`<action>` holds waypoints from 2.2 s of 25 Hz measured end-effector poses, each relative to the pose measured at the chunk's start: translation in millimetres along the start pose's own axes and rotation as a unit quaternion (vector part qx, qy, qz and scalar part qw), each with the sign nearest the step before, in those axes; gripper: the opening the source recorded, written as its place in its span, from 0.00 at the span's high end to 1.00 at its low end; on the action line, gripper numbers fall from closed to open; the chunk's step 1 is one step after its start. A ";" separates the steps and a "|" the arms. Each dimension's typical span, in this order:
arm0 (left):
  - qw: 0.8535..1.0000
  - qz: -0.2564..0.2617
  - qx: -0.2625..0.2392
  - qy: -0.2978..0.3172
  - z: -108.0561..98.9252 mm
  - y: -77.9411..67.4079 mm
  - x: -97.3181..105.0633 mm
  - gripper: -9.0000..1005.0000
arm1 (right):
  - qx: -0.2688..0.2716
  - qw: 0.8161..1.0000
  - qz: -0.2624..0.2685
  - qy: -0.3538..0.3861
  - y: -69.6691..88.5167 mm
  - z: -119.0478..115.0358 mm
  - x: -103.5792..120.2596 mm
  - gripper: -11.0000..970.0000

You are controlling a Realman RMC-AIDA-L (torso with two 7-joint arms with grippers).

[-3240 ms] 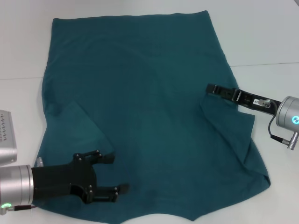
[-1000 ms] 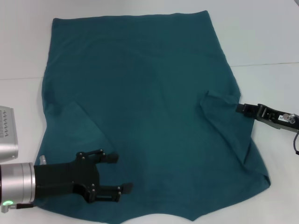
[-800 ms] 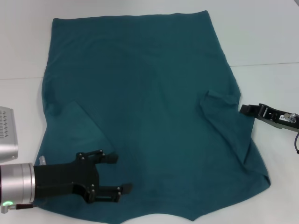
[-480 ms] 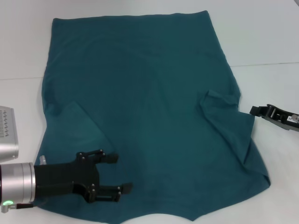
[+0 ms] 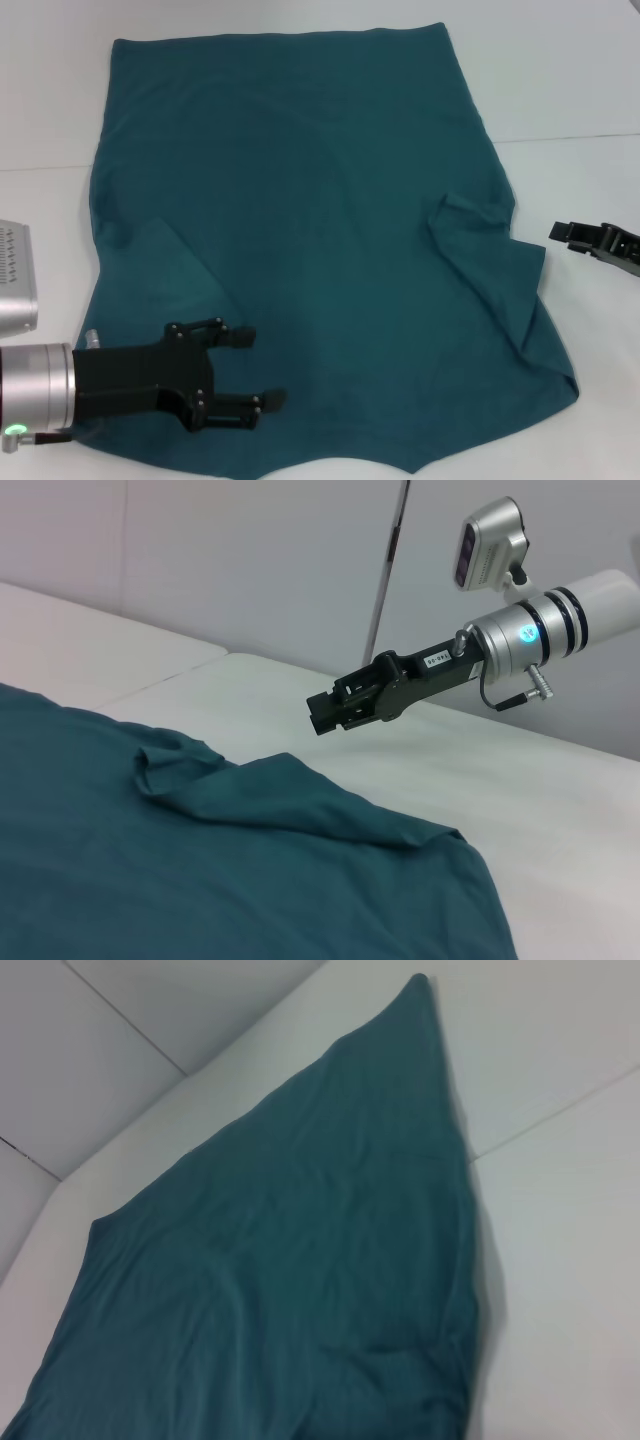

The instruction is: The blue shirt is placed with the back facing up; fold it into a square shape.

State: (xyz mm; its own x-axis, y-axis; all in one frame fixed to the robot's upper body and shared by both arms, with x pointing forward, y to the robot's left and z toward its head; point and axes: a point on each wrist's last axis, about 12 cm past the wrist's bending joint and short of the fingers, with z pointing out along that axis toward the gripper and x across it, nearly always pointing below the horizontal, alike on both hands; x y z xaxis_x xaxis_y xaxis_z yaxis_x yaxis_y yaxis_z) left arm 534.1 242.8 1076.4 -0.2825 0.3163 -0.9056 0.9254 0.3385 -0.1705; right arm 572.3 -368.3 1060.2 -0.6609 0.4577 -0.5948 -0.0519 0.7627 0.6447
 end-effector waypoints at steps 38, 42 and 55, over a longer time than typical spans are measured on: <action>1.000 0.000 0.006 0.001 -1.5 -1.9 1.4 0.10 | 0.048 0.997 0.043 0.051 18.0 35.4 0.9 0.36; 1.000 0.000 0.009 0.000 -1.1 -2.1 0.5 0.10 | 0.050 0.996 0.047 0.051 14.1 31.6 2.1 0.36; 1.000 0.007 0.009 0.000 0.0 -0.2 -4.1 0.10 | 0.046 0.996 0.047 0.053 19.3 38.0 6.5 0.42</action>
State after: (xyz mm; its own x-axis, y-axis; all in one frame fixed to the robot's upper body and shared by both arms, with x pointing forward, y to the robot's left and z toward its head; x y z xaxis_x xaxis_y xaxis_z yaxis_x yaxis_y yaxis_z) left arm 535.0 241.4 1080.2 -0.2693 0.3206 -0.9081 0.9339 0.3174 -0.1649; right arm 595.5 -333.2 1050.6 -0.7353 0.4821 -0.4764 0.0797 0.7595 0.6456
